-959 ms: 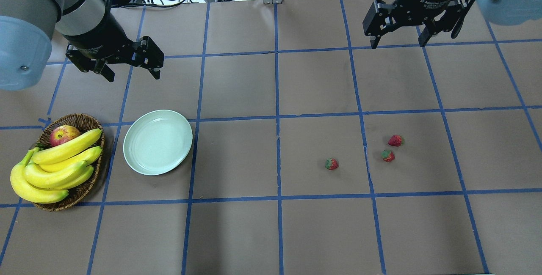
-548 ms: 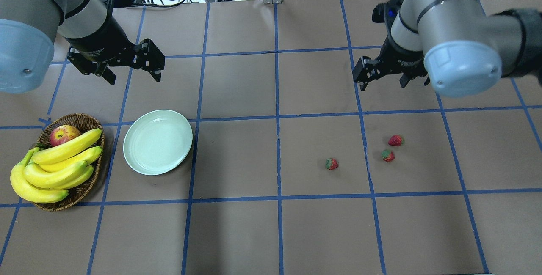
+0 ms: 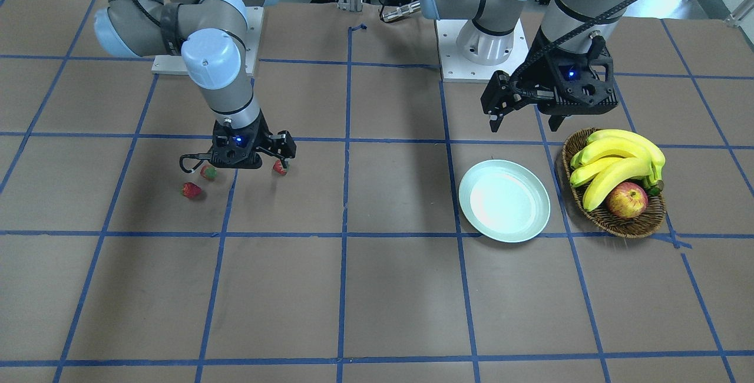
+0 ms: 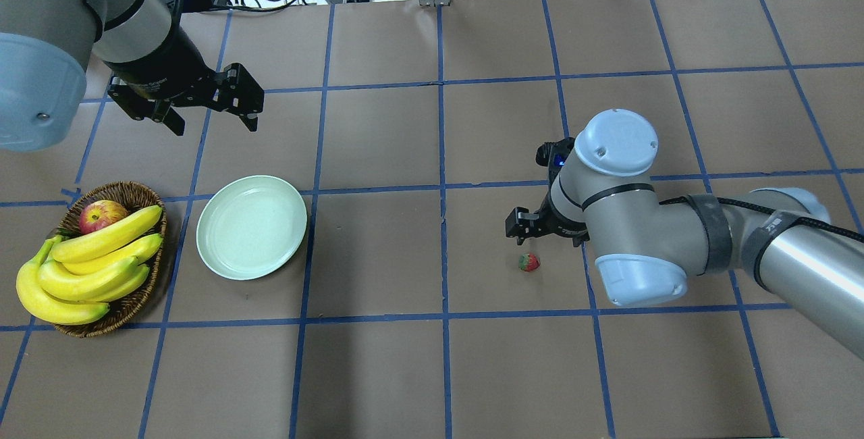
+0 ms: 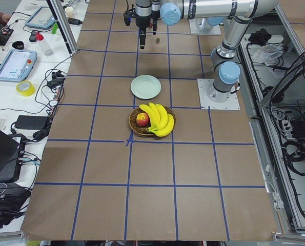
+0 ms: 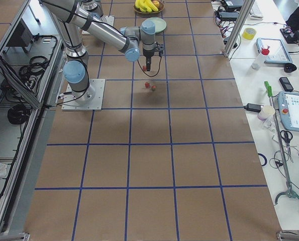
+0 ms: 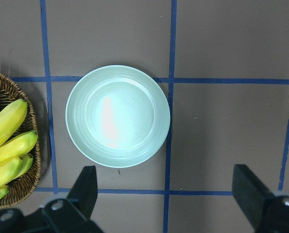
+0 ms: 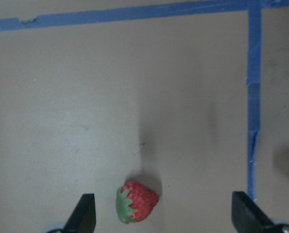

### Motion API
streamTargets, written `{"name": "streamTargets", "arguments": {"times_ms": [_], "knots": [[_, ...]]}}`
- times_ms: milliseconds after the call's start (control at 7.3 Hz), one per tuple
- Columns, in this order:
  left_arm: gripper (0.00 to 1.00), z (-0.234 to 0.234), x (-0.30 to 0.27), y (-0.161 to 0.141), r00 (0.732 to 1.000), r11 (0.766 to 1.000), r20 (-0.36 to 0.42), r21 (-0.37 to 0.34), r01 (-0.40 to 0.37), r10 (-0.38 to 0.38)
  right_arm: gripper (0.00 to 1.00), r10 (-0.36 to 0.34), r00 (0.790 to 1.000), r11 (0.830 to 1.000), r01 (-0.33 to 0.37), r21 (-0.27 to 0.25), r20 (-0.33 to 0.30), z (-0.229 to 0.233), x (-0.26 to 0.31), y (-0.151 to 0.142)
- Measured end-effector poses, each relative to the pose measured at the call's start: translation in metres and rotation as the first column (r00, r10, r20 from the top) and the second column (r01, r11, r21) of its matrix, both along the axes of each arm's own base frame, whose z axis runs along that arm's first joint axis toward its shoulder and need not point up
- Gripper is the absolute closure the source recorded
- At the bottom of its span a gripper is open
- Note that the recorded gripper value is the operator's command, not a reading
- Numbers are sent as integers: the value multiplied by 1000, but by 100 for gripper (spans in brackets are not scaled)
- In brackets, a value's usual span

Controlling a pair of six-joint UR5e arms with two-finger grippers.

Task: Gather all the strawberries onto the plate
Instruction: 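Lower the right gripper onto the nearest red strawberry and close it, then carry the strawberry with the right gripper toward the plate, release beside it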

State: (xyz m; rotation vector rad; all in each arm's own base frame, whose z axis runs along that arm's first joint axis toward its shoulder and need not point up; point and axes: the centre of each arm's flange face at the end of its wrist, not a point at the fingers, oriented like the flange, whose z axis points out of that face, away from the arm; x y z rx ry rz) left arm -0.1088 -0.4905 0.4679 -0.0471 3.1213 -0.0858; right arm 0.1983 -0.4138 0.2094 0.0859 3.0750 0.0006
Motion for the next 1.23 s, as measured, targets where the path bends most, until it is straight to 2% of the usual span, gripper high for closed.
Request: {"name": "streamTargets", "arguments": {"times_ms": [411, 548, 685, 822, 959, 1233], "knots": [[0, 0, -1, 0, 1000, 1000, -6, 1, 3, -3, 18, 2, 1000, 999, -2, 37, -14, -23, 18, 10], [0, 0, -1, 0, 1000, 1000, -8, 1, 3, -3, 28, 3, 1000, 999, -2, 48, -16, -28, 19, 11], [0, 0, -1, 0, 1000, 1000, -11, 1, 2, -2, 50, 3, 1000, 998, -2, 60, -17, -32, 19, 11], [0, 0, -1, 0, 1000, 1000, -11, 0, 1, -1, 76, 4, 1000, 998, -3, 65, -16, -34, 19, 10], [0, 1, -1, 1, 1000, 1000, -11, -2, 1, -1, 89, 6, 1000, 998, -5, 67, -14, -34, 20, 9], [0, 2, -1, 2, 1000, 1000, -11, -4, -1, 1, 98, 11, 1000, 998, -10, 67, -10, -32, 21, 7]]}}
